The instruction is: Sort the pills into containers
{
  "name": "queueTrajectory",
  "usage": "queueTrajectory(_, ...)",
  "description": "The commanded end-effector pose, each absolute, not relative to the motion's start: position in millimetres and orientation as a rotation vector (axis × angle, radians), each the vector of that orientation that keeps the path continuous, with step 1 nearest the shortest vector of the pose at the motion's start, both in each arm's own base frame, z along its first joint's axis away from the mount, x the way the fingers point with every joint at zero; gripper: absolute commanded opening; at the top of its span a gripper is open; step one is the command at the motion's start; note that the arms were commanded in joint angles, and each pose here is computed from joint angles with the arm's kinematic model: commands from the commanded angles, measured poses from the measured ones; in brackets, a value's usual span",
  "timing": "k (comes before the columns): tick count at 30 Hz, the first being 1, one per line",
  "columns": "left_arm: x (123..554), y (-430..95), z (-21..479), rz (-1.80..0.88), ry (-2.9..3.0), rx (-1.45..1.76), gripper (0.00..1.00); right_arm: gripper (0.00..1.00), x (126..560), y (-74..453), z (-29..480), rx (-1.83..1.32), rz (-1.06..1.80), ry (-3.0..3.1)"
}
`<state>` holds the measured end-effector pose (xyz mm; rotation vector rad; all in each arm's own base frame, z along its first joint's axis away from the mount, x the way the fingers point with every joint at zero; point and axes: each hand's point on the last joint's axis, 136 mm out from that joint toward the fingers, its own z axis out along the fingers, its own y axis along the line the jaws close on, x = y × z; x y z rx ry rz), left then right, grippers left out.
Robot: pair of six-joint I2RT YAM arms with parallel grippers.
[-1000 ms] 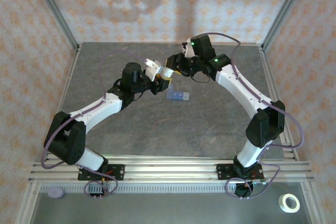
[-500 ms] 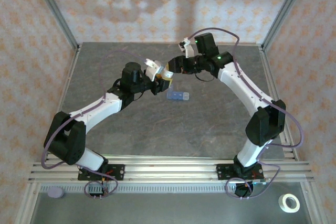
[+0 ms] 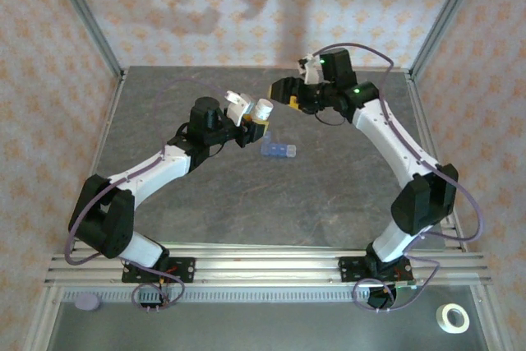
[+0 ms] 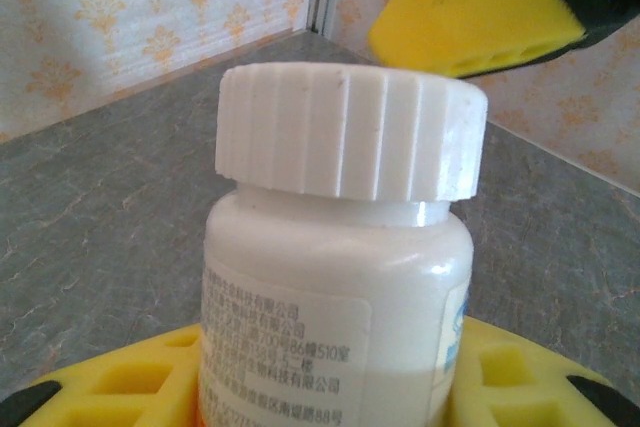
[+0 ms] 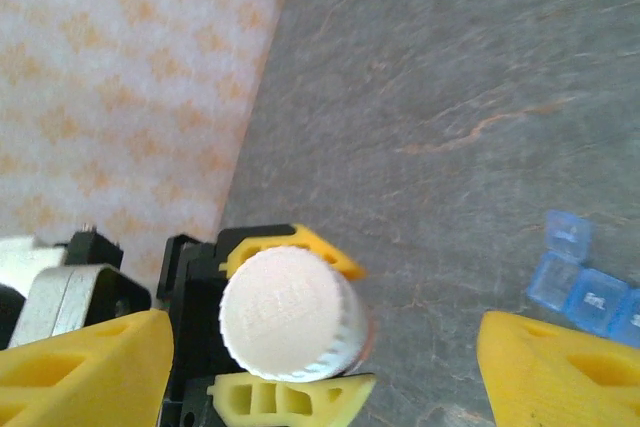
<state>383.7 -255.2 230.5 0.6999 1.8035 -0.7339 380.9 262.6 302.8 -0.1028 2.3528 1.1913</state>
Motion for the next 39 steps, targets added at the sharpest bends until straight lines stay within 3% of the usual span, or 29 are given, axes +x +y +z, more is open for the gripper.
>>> queueTrajectory(1, 391.2, -247.8, 252.9, -0.662, 1.735, 0.694, 0.00, 0.80, 387.3, 249.3, 316.2, 0.128, 1.183, 2.313)
queueTrajectory(6, 394.8, -245.3, 249.8, -0.624, 1.740, 0.698, 0.00, 0.81, 391.9, 250.7, 307.9, 0.321, 1.172, 2.308)
queueTrajectory(18, 396.5, -247.4, 249.7, -0.643, 1.739, 0.688, 0.00, 0.79, 388.0, 288.7, 305.2, 0.266, 1.183, 2.331)
queueTrajectory(39, 396.9, -249.8, 250.6, -0.664, 1.735, 0.683, 0.00, 0.65, 380.0, 315.1, 304.8, 0.159, 1.231, 2.352)
